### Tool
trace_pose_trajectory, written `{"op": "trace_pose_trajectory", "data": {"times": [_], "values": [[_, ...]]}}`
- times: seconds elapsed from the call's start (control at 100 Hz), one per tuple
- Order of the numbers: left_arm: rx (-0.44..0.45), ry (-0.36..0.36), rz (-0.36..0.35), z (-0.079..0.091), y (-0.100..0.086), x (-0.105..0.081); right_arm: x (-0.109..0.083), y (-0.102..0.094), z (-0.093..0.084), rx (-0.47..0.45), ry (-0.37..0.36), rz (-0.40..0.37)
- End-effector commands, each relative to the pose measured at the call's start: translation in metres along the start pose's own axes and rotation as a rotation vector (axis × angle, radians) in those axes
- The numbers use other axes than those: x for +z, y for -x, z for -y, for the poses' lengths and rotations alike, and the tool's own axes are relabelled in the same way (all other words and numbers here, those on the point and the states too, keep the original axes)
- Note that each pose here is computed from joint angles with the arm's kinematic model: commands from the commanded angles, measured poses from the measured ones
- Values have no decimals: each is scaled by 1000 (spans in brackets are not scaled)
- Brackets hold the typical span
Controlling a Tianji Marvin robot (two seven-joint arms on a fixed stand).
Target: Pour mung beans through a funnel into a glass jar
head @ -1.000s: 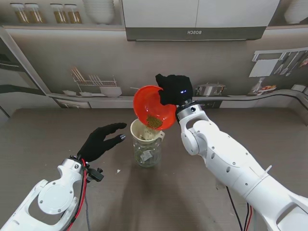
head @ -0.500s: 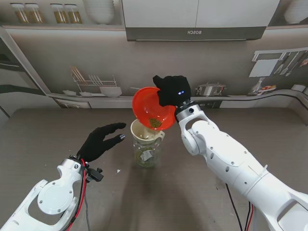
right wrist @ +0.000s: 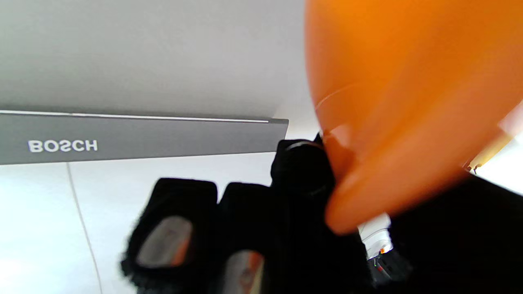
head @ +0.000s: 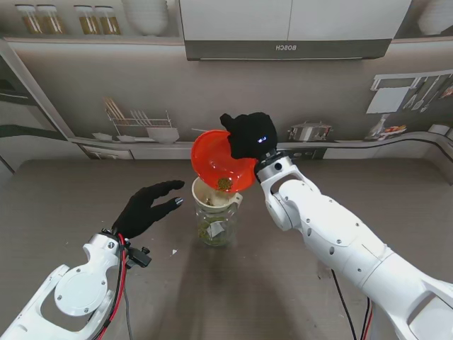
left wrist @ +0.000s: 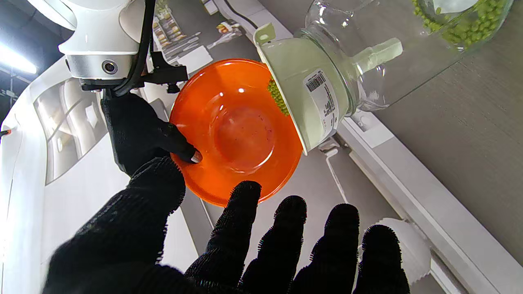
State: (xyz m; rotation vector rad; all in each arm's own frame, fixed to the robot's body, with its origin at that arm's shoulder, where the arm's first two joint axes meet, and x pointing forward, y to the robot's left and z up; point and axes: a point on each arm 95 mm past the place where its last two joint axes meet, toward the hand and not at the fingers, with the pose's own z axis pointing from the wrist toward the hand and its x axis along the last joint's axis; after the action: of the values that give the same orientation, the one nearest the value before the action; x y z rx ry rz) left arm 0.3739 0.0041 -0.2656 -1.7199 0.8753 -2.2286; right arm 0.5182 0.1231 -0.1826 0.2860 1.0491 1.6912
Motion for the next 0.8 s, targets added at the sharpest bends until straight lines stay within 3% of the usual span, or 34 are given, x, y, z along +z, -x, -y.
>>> {"op": "trace_pose_trajectory", "data": {"times": [0.0, 0.79], "values": [[-7, 14, -1, -3, 0, -1, 1, -5, -4, -5, 18, -14], [-7, 11, -1, -2, 0, -1, -3, -13, -9, -78, 85, -78]]}}
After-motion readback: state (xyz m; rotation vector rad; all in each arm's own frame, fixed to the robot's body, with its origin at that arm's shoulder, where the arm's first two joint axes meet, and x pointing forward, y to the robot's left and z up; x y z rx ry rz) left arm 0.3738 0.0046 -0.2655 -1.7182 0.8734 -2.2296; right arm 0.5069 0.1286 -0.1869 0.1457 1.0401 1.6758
